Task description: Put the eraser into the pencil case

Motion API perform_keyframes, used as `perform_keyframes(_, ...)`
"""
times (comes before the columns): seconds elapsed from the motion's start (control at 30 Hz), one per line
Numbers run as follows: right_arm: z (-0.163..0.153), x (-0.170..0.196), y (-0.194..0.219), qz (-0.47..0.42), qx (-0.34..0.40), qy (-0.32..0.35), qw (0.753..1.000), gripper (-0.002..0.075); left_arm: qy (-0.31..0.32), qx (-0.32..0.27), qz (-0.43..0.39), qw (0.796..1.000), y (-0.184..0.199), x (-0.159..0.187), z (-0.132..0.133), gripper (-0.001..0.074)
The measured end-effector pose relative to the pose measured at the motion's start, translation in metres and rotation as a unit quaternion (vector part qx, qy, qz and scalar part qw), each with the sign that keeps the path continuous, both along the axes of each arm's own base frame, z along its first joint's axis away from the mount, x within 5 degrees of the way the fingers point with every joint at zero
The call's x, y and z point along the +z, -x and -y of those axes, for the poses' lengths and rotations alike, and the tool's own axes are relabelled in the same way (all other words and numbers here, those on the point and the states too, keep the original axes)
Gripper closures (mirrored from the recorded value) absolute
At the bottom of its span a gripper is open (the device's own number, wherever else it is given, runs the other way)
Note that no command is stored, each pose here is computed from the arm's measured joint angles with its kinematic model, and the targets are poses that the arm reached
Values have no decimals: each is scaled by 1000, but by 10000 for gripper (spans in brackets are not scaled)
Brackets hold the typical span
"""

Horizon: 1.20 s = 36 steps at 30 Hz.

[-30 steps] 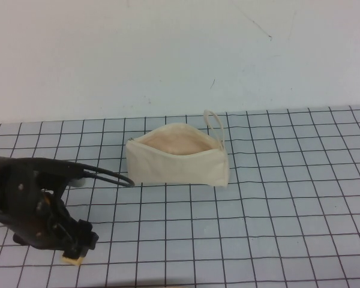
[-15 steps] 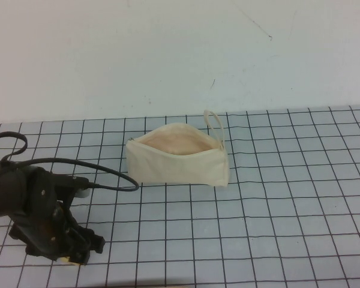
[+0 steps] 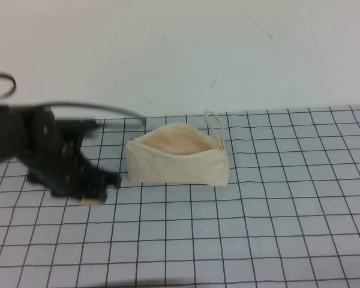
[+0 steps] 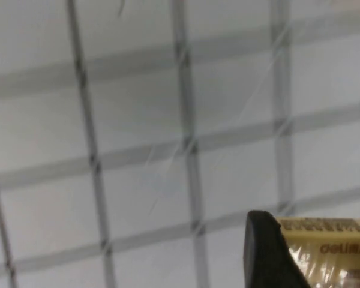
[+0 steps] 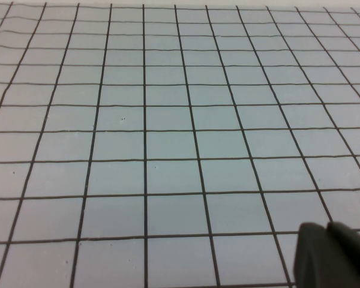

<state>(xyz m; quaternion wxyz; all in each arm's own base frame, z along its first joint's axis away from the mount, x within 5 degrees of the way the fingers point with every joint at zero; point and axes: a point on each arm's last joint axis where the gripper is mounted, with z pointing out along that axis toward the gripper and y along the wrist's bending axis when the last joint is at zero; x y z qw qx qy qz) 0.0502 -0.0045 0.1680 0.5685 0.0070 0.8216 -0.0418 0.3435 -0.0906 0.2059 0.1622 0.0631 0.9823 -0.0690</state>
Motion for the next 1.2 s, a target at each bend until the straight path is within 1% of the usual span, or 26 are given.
perform_keyframes(0.1, 0, 0, 0, 0, 0, 0, 1000, 729, 52, 13, 57, 997, -21, 39, 10, 453)
perform_keyframes(0.17, 0, 0, 0, 0, 0, 0, 1000, 729, 95, 19, 105, 990, -34, 65, 18, 453)
perform_keyframes(0.23, 0, 0, 0, 0, 0, 0, 1000, 729, 125, 0, 158, 979, -44, 84, 26, 453)
perform_keyframes(0.3, 0, 0, 0, 0, 0, 0, 1000, 729, 136, -25, 197, 971, -51, 93, 34, 453)
perform_keyframes(0.4, 0, 0, 0, 0, 0, 0, 1000, 729, 143, -52, 232, 961, -60, 88, 50, 453)
perform_keyframes(0.53, 0, 0, 0, 0, 0, 0, 1000, 729, 125, -83, 232, 961, -72, 55, 69, 450)
perform_keyframes(0.6, 0, 0, 0, 0, 0, 0, 1000, 729, 121, -94, 215, 965, -74, 41, 75, 409)
perform_keyframes(0.7, 0, 0, 0, 0, 0, 0, 1000, 729, 118, -104, 198, 968, -73, 32, 78, 332)
perform_keyframes(0.77, 0, 0, 0, 0, 0, 0, 1000, 729, 113, -112, 196, 968, -72, 35, 78, 331)
perform_keyframes(0.8, 0, 0, 0, 0, 0, 0, 1000, 729, 114, -109, 196, 968, -72, 40, 76, 357)
perform_keyframes(0.83, 0, 0, 0, 0, 0, 0, 1000, 729, 118, -106, 198, 967, -70, 48, 74, 402)
perform_keyframes(0.93, 0, 0, 0, 0, 0, 0, 1000, 729, 117, -106, 228, 961, -61, 80, 66, 602)
perform_keyframes(1.0, 0, 0, 0, 0, 0, 0, 1000, 729, 109, -115, 262, 952, -49, 110, 60, 673)
perform_keyframes(1.1, 0, 0, 0, 0, 0, 0, 1000, 729, 83, -123, 319, 936, -26, 157, 47, 717)
perform_keyframes(1.2, 0, 0, 0, 0, 0, 0, 1000, 729, 52, -122, 371, 919, 2, 199, 31, 729)
